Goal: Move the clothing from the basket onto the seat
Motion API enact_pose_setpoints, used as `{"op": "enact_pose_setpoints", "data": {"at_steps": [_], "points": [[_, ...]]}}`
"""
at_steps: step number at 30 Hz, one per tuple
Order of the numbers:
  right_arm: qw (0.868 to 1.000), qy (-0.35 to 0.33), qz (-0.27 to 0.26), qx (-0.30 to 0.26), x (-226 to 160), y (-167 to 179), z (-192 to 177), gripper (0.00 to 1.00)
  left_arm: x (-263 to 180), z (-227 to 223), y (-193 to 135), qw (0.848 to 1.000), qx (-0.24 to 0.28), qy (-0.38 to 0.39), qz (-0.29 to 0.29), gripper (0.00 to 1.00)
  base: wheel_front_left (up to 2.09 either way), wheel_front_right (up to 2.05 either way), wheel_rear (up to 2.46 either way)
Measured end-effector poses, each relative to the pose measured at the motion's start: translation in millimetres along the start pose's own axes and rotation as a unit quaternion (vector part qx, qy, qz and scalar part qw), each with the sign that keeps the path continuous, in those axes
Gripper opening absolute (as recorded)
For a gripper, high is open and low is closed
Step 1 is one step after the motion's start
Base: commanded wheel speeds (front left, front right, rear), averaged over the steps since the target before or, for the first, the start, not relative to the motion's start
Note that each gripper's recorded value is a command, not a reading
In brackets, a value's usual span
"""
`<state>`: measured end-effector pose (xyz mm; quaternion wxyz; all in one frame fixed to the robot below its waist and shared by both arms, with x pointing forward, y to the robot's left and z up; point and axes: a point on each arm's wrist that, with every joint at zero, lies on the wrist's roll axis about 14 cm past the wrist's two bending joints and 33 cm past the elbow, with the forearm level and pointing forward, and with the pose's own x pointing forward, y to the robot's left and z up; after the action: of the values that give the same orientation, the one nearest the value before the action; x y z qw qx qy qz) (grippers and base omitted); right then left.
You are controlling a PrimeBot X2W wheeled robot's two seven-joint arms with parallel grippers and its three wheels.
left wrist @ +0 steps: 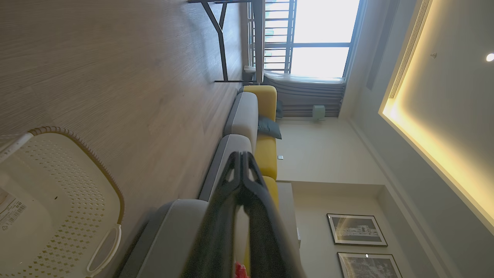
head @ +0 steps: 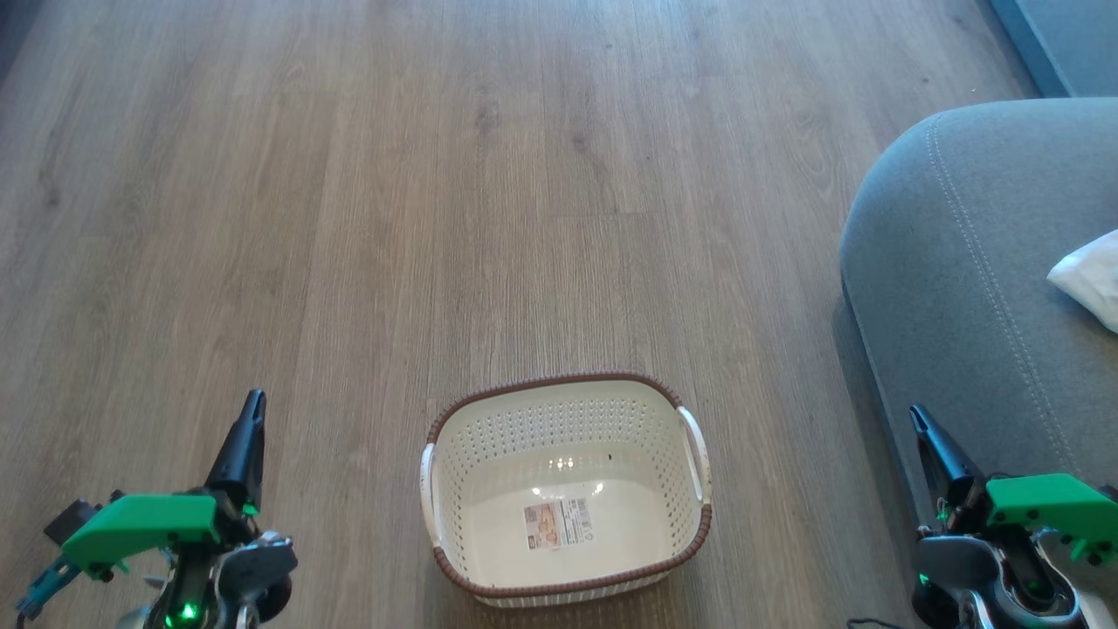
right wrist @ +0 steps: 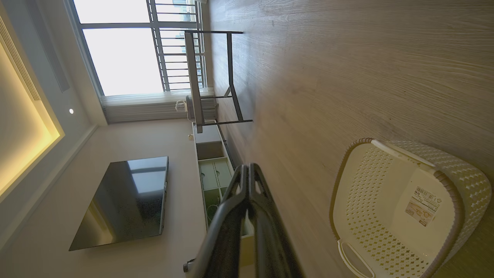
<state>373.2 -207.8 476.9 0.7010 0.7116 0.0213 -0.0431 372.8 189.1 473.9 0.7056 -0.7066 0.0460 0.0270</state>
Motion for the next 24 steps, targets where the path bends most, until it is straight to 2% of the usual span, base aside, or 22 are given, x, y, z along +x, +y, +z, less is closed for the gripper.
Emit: {"op": "enact_pose_setpoints", "data": {"at_steps": [24], "points": [[1.0,-0.001,0.0,0.0,0.0,0.0,0.4,0.0,0.0,-0.1,0.0,1.0,0.0,0.0,0.0,0.0,0.0,0.0,0.0]]}}
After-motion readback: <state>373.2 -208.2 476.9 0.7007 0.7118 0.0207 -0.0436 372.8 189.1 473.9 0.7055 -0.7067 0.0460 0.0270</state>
